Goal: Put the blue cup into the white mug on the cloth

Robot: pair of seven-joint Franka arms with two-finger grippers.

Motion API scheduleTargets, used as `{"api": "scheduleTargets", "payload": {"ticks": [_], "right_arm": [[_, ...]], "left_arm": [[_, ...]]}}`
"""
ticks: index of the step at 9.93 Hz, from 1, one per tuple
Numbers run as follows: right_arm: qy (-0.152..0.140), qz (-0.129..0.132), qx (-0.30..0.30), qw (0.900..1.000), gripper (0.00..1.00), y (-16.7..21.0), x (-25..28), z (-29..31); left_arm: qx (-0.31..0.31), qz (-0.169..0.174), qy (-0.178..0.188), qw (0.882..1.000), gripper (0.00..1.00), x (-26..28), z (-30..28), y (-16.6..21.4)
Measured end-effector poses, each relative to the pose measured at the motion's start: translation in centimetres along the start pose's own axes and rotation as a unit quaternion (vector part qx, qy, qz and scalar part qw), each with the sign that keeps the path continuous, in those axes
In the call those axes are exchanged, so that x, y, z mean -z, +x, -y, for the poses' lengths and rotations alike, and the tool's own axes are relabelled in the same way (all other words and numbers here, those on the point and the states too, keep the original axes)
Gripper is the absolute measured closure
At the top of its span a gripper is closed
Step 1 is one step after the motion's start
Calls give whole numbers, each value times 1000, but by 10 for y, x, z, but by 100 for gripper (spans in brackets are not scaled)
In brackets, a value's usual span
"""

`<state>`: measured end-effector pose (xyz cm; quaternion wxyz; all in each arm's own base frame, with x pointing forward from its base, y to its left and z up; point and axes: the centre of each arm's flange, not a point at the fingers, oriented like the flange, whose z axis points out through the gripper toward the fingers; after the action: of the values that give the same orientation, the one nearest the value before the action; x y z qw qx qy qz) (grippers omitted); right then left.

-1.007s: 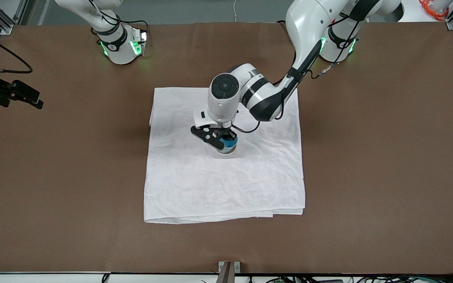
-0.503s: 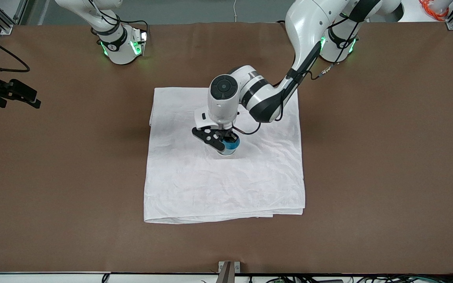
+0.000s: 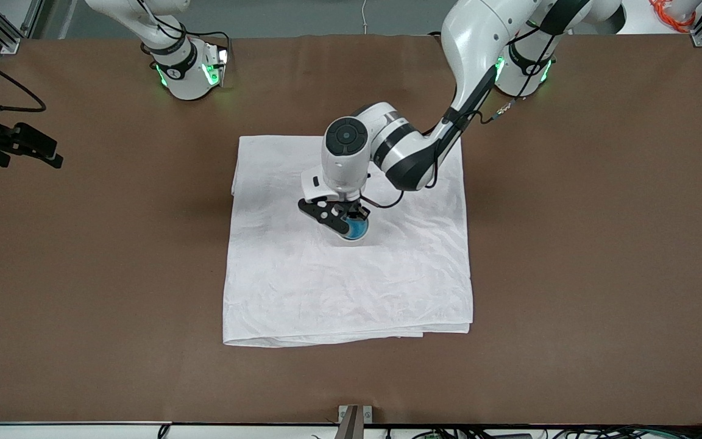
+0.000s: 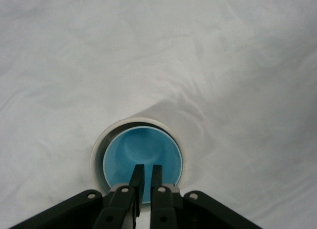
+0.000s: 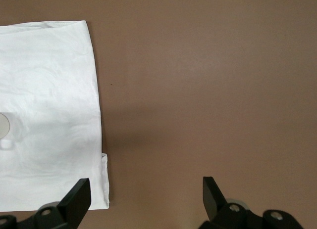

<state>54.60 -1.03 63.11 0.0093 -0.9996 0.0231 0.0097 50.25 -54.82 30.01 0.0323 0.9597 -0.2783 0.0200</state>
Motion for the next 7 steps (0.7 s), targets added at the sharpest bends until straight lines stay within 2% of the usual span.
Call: {"api": "scheduleTargets", "payload": {"ticks": [2, 3, 4, 6, 7], "right_arm": [[0, 0, 0, 1000, 0, 0, 0, 0], [0, 0, 0, 1000, 0, 0, 0, 0], [0, 0, 1, 1000, 0, 0, 0, 1], [0, 0, 1, 1000, 0, 0, 0, 1], [0, 0, 1, 1000, 0, 0, 0, 1]], "left_arm": [[3, -10, -2, 1000, 59, 12, 3, 4], [7, -17, -1, 1000, 50, 25, 9, 7], [20, -19, 3, 1000, 47, 45, 26, 11], [74, -8, 23, 997, 37, 112, 106, 13], [113, -12, 32, 993, 24, 149, 164, 9]]}}
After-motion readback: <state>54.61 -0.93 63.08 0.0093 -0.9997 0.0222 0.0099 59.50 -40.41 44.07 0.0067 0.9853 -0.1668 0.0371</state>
